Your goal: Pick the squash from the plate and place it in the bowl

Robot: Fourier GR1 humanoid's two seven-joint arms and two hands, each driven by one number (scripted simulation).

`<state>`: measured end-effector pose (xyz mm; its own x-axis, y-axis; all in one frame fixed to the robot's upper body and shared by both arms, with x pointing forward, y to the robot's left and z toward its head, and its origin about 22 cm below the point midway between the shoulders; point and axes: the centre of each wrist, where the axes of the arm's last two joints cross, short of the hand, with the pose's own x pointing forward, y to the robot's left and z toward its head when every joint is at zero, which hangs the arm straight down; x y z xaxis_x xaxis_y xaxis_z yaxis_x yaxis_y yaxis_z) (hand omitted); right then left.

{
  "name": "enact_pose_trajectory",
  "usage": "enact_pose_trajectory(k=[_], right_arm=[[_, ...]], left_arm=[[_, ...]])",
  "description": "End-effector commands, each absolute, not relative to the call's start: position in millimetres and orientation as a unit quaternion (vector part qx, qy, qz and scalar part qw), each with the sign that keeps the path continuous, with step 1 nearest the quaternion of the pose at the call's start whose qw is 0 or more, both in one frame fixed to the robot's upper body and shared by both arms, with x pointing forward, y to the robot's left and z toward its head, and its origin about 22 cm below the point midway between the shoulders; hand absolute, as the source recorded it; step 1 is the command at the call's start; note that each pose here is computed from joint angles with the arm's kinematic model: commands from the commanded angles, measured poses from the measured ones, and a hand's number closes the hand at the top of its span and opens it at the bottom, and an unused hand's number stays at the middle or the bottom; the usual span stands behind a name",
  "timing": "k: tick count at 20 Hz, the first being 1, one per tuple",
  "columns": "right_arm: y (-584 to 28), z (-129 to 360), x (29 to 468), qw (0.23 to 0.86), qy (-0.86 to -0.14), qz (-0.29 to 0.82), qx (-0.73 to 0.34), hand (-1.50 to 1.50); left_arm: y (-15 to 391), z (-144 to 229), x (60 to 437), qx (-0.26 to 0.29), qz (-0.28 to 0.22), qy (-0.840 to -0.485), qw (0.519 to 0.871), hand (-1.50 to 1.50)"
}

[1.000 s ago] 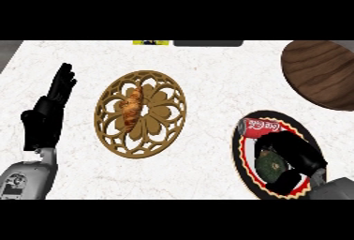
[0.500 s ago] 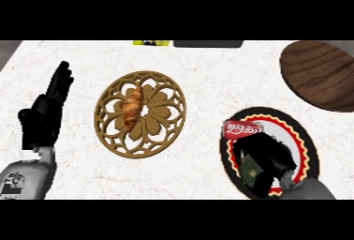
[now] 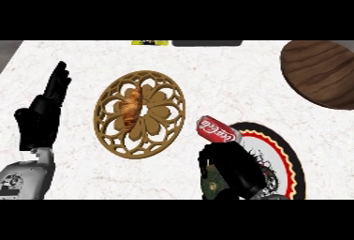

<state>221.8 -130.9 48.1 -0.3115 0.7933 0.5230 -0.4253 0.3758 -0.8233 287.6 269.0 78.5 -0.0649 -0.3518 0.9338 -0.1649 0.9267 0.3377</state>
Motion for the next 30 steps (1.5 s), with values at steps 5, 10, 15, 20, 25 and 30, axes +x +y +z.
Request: enact_pose_trajectory(k=[5, 10, 15, 20, 25, 30], right_arm=[[-157.3, 119.9, 198.6, 0.565, -0.718, 0.362, -0.185, 1.50], [-190.2, 146.2, 202.2, 0.572, -0.709, 0.302, -0.280, 1.50], [-226.4, 143.1, 231.5, 0.581, -0.717, 0.237, -0.303, 1.50], [-279.1, 155.1, 277.6, 0.595, -0.721, 0.189, -0.302, 1.50], [-328.7, 130.7, 307.8, 0.579, -0.726, 0.153, -0.339, 1.50], [-376.7, 140.2, 343.6, 0.562, -0.726, 0.133, -0.374, 1.50]], left_arm=[[274.9, 80.4, 280.4, 0.181, -0.071, -0.725, 0.660, 0.00], [278.7, 62.8, 276.3, 0.182, -0.073, -0.728, 0.657, 0.00], [278.4, 76.5, 289.1, 0.181, -0.073, -0.729, 0.656, 0.00], [265.8, 80.1, 290.2, 0.173, -0.080, -0.731, 0.655, 0.00], [270.0, 95.2, 289.8, 0.175, -0.075, -0.729, 0.658, 0.00], [267.3, 64.5, 284.7, 0.174, -0.080, -0.731, 0.655, 0.00]])
